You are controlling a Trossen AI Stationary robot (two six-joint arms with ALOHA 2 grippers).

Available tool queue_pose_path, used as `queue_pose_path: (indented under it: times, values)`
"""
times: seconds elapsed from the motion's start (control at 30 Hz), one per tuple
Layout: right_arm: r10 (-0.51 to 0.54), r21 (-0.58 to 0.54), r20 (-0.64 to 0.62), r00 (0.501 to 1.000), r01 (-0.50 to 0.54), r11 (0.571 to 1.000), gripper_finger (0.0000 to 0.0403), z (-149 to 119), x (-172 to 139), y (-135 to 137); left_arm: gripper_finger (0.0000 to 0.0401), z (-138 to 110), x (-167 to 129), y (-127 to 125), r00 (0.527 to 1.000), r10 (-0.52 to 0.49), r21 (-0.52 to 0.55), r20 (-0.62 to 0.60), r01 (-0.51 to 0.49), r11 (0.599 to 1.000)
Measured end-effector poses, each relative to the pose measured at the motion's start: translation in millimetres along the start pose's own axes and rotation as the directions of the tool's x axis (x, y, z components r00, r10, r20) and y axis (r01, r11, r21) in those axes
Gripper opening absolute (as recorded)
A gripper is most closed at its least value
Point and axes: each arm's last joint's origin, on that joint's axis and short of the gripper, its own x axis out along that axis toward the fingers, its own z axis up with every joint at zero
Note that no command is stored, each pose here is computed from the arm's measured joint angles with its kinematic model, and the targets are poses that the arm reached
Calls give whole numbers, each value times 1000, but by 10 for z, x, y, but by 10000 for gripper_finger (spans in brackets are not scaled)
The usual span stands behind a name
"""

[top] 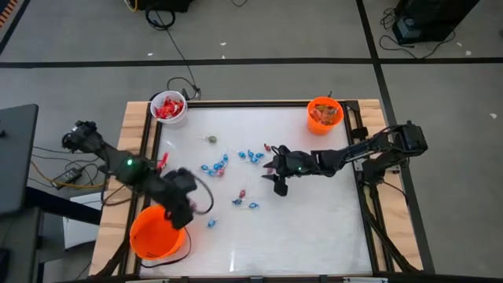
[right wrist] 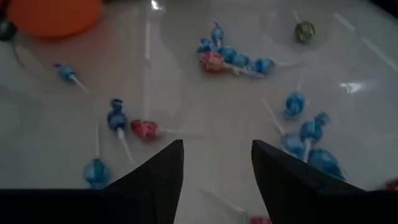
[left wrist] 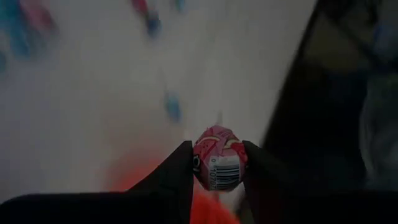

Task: Sort candy by brand, put in halloween buckets
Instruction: Put the pink lollipop into the bottom orange bucket

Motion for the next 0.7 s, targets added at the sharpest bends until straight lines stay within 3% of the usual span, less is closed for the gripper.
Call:
queue_pose_path:
  times: [0.1, 0.2, 0.37, 0.53, 0.7]
  values:
    - [16, -35, 18, 1000, -15, 999, 199, 55, 0, 50, 119, -191, 72, -76, 987, 12, -62, -163, -23, 998]
    - [24, -73, 9, 1000, -23, 997, 199, 47, -2, 71, 119, -361, 154, -112, 956, 88, -99, -280, -120, 988]
    - [0, -75, -122, 993, -9, 997, 199, -129, -14, 36, 120, -522, 303, -174, 920, 194, -99, -341, -241, 966]
    - [-7, -71, -133, 991, -3, 997, 194, -249, -29, 16, 131, -592, 383, -190, 886, 250, -75, -390, -301, 951]
    - [-12, -53, -131, 991, 5, 999, 186, -256, -28, -9, 139, -685, 318, -88, 791, 354, -48, -500, -433, 900]
